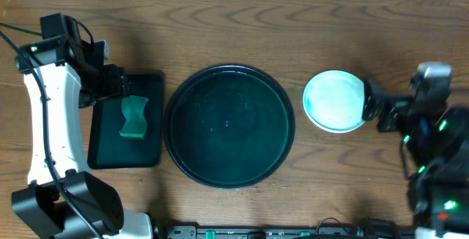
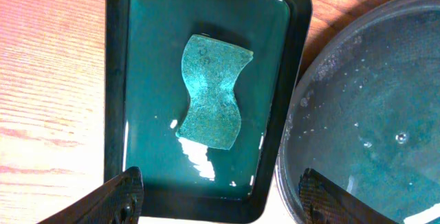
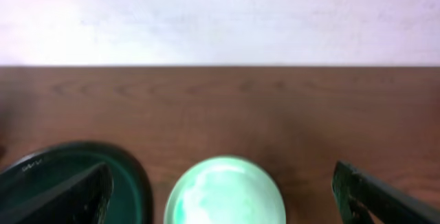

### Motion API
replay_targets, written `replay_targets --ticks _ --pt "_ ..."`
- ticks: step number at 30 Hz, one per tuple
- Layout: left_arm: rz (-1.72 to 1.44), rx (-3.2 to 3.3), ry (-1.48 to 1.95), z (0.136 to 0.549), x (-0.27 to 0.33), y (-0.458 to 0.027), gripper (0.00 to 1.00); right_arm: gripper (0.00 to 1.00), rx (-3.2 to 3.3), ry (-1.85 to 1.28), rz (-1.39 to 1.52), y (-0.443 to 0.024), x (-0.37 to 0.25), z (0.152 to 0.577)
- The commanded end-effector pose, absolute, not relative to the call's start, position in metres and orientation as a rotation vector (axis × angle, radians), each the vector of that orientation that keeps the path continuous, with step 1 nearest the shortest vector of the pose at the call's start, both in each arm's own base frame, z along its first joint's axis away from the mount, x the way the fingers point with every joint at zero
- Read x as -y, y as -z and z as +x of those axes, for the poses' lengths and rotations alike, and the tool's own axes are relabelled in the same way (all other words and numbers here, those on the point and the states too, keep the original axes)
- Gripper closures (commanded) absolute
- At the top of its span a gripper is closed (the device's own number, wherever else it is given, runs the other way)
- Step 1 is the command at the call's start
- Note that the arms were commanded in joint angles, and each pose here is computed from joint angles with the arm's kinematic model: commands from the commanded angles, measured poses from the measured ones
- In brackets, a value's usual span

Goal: Clean dirty plates on tray and stack at the side

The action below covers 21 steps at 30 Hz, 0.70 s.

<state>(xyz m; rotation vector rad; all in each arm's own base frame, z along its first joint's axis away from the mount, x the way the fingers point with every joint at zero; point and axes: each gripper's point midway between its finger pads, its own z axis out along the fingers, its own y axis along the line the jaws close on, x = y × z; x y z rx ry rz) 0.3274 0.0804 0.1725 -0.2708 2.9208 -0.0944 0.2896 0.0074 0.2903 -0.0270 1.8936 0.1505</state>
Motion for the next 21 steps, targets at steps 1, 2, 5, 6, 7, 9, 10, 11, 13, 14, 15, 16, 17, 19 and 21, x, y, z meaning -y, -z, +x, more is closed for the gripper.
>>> replay_targets --ticks 1,2,5,6,7,9,10,11,13,14,15,16,17,19,21 --pt "-0.255 -2.921 0.105 0.329 -0.08 -0.173 0.27 0.01 -1.82 -0.13 -0.059 -0.248 -0.011 0.274" --pt "-0.255 -2.921 0.106 0.329 -0.08 -0.173 0.27 0.01 -1.774 -0.125 -0.065 -0.232 -0.012 0.268" --pt "-0.255 -2.921 0.106 0.329 -0.08 -0.173 0.27 0.01 -1.711 -0.119 -0.073 -0.208 -0.013 0.259" --pt "-0.255 -2.921 0.106 0.329 -0.08 -0.173 0.27 0.01 -1.693 -0.12 -0.072 -0.2 -0.013 0.257" --pt "-0.255 -2.921 0.106 0.329 -0.08 -0.173 0.27 0.01 -1.68 -0.124 -0.066 -0.193 -0.013 0.254" --pt "-0.255 -2.921 0.106 0.329 -0.08 -0.173 0.27 0.01 -1.661 -0.135 -0.055 -0.183 -0.013 0.251" --pt "-0.255 -2.921 0.106 0.329 -0.08 -0.173 0.27 0.01 -1.655 -0.143 -0.046 -0.178 -0.014 0.25" --pt "-0.255 -2.921 0.106 0.329 -0.08 -0.173 0.27 0.01 -1.651 -0.148 -0.04 -0.175 -0.014 0.249" --pt "-0.255 -2.921 0.106 0.329 -0.08 -0.173 0.27 0.01 -1.642 -0.153 -0.047 -0.171 -0.015 0.247" --pt "-0.255 -2.921 0.106 0.329 -0.08 -0.173 0.27 0.01 -1.639 -0.152 -0.048 -0.169 -0.015 0.247" --pt "-0.255 -2.921 0.106 0.329 -0.08 -0.173 0.27 0.01 -1.636 -0.152 -0.049 -0.168 -0.015 0.247" --pt "-0.255 -2.921 0.106 0.329 -0.08 -0.173 0.27 0.01 -1.634 -0.151 -0.049 -0.166 -0.015 0.246" --pt "-0.255 -2.921 0.106 0.329 -0.08 -0.173 0.27 0.01 -1.635 -0.151 -0.049 -0.164 -0.015 0.246" --pt "-0.255 -2.921 0.106 0.329 -0.08 -0.173 0.27 0.01 -1.645 -0.152 -0.047 -0.157 -0.015 0.246" --pt "-0.255 -2.921 0.106 0.329 -0.08 -0.173 0.27 0.01 -1.635 -0.152 -0.049 -0.159 -0.015 0.245"
